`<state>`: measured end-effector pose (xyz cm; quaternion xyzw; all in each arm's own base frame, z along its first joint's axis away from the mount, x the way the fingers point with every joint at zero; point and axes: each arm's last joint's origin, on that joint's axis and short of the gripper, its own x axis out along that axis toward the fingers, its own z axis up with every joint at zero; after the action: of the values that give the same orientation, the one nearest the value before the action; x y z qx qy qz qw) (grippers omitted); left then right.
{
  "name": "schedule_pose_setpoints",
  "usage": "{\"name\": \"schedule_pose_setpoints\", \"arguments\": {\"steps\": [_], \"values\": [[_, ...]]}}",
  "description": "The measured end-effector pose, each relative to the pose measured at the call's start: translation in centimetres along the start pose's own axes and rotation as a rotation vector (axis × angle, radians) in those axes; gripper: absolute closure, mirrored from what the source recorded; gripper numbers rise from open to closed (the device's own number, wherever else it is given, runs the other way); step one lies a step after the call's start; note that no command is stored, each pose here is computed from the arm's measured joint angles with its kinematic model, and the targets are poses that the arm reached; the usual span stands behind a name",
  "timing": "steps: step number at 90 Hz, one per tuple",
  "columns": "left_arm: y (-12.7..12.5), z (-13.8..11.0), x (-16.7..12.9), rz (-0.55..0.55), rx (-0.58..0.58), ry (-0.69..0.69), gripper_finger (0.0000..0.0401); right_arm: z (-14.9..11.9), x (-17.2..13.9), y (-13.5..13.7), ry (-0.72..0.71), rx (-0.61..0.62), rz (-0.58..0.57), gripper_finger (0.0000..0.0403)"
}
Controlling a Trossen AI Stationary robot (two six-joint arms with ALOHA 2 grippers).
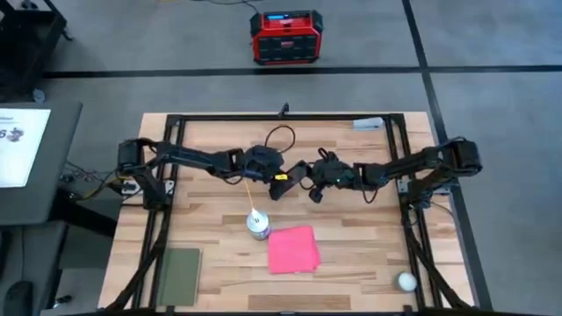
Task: Apply microfiber cloth
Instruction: Spray the front of the cellphone with the white spray bottle
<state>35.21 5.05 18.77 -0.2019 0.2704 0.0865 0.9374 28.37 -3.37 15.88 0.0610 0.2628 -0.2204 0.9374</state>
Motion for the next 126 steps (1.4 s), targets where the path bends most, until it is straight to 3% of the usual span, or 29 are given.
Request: {"name": "schedule_pose_setpoints", "arguments": {"steps": [57, 74, 105, 126], "values": [[0.5, -2.7, 0.0, -0.017, -0.052, -0.010, 0.0401, 2.8, 0.0, 0.6, -0.033, -0.015, 0.006, 0.0403], [0.3, -2.8, -0.3, 0.033, 0.016, -0.063, 0.0401, 3.2, -0.1, 0.6, -0.055, -0.008, 0.007, 0.0403], [-0.3, 0.5, -6.7, 0.075, 0.219, -0.123, 0.0401, 5.5, -3.7, 0.8, -0.152, -0.035, 0.061, 0.0403], [0.3, 1.6, -11.3, 0.198, 0.316, -0.129, 0.0401, 6.2, -6.2, 1.7, -0.195, -0.050, 0.118, 0.0403]]}}
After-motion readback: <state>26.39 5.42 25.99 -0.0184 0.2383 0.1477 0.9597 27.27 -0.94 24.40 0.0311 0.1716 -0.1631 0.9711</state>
